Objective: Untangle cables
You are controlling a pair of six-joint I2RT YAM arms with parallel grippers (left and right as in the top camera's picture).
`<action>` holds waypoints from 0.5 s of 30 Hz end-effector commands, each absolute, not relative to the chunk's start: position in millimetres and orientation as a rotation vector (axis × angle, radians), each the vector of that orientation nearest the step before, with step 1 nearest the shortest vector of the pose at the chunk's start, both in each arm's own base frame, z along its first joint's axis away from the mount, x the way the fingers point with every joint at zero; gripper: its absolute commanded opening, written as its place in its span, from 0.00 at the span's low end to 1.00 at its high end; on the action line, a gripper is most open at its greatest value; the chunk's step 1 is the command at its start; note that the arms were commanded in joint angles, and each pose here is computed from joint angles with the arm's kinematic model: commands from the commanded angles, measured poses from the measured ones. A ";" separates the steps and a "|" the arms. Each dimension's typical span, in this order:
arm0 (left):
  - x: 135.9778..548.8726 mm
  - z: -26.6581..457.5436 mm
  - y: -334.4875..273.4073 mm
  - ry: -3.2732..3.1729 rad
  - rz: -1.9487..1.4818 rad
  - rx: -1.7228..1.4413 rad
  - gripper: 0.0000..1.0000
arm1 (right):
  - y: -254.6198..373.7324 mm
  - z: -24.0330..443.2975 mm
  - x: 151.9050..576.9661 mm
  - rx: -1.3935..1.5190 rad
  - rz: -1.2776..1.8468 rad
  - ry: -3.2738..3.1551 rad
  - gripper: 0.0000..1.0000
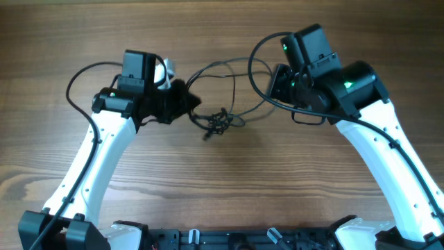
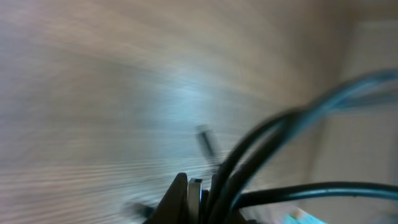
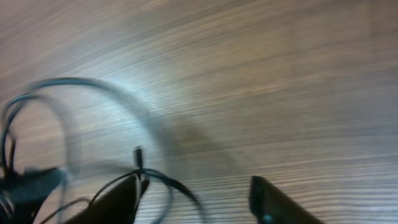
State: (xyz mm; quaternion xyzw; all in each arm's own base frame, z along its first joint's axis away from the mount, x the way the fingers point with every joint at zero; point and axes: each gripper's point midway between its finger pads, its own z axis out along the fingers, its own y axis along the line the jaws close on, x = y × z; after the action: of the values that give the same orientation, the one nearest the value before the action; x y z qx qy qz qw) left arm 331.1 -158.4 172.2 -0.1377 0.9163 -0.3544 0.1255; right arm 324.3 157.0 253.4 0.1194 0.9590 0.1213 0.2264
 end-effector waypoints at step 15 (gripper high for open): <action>340.9 229.1 -194.7 2.484 -1.487 -0.412 0.04 | 247.2 289.1 272.8 -0.246 1.012 2.663 0.92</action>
State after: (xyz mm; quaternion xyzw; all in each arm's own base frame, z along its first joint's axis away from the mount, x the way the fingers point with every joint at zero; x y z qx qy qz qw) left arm 342.2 -192.4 218.3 -0.1143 0.8590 -0.4834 0.1242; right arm 290.4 234.9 277.6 -0.0488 0.9334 0.3228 0.1488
